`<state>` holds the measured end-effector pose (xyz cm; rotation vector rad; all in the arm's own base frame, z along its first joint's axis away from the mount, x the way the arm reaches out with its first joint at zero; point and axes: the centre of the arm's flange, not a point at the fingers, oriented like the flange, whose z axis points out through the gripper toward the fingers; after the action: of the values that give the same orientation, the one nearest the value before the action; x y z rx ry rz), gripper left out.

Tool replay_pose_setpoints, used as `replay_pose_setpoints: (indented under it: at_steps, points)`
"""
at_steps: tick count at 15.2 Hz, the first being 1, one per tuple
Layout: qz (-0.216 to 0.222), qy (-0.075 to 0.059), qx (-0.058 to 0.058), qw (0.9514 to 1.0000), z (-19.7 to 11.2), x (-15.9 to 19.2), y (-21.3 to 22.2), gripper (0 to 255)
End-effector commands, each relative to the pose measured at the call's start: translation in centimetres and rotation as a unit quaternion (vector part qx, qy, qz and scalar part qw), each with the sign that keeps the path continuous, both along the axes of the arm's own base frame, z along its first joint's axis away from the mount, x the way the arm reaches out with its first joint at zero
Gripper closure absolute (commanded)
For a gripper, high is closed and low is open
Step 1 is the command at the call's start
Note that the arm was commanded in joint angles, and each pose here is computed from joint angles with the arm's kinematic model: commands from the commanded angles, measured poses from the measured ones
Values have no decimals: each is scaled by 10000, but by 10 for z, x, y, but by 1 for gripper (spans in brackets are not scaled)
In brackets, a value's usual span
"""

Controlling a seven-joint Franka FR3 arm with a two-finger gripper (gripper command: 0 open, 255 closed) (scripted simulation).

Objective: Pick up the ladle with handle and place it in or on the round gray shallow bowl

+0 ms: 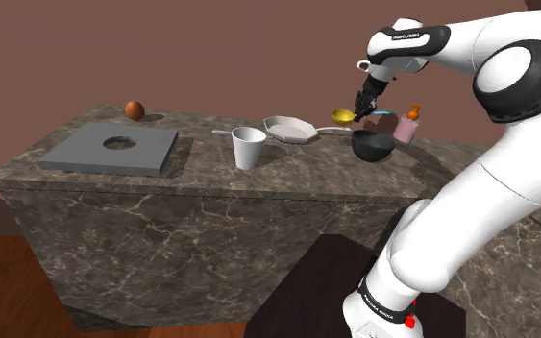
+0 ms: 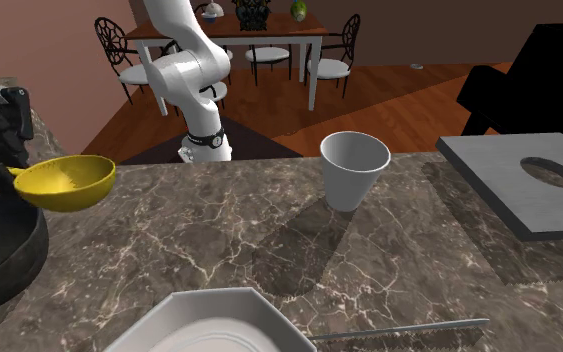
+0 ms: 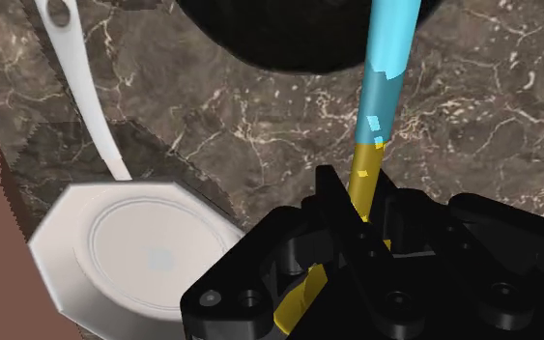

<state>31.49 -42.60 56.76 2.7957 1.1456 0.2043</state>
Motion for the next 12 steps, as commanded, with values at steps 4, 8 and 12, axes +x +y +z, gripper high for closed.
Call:
replay_pose_setpoints:
  at_steps: [4, 8, 12]
  points:
    - [25, -4, -8, 10000, 6, -36, -54, 255]
    - [25, -4, -8, 10000, 2, -59, -87, 255]
    - [25, -4, -8, 10000, -19, -59, -87, 255]
